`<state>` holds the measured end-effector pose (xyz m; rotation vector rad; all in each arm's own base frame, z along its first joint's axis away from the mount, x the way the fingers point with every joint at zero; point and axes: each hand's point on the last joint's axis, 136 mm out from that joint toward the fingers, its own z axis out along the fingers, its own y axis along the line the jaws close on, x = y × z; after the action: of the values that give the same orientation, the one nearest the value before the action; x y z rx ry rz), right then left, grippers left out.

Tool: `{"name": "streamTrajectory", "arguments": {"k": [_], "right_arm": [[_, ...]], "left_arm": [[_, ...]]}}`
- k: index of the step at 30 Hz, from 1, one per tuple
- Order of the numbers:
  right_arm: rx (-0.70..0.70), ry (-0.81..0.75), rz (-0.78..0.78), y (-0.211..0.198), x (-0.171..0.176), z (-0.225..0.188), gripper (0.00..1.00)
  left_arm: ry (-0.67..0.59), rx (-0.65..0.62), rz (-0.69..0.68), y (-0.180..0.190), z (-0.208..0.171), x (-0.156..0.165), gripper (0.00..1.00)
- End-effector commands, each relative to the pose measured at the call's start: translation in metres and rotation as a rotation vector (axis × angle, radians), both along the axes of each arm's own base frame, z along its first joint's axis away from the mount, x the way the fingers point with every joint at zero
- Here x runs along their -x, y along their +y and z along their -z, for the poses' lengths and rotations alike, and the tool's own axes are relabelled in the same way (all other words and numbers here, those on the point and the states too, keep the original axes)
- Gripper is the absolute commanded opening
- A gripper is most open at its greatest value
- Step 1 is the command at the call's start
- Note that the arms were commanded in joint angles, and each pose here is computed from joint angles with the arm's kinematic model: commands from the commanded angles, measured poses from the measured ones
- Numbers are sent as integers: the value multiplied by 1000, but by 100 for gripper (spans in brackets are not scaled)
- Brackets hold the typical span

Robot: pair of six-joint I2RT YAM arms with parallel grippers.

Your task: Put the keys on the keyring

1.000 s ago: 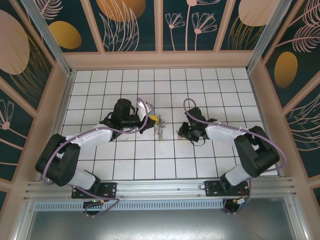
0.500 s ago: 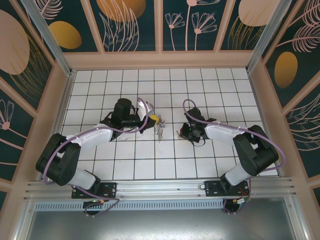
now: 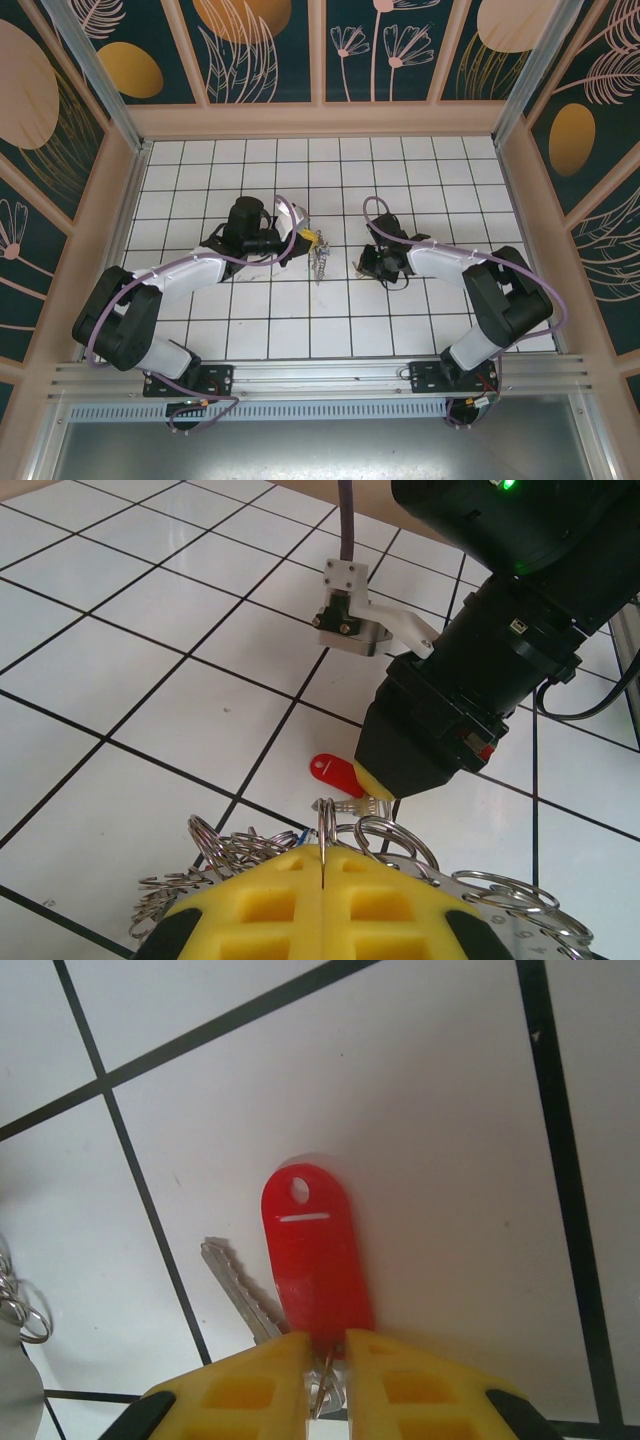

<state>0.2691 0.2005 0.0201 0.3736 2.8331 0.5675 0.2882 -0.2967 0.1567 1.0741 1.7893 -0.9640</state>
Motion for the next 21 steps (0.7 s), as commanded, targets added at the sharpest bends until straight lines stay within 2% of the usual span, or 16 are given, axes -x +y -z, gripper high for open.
{"name": "streamTrajectory", "arguments": {"k": [1, 15, 16, 21], "right_arm": [[31, 3, -11, -1, -1, -2, 17], [41, -19, -24, -2, -2, -6, 8], [41, -23, -29, -1, -2, -7, 5], [-3, -144, -64, 2, -10, -33, 0]], "left_arm": [[-59, 29, 35, -9, -16, -3, 0], [-57, 21, 33, -8, -14, -3, 0], [-58, 23, 34, -8, -15, -3, 0], [-65, 25, 43, -8, -16, -2, 0]]}}
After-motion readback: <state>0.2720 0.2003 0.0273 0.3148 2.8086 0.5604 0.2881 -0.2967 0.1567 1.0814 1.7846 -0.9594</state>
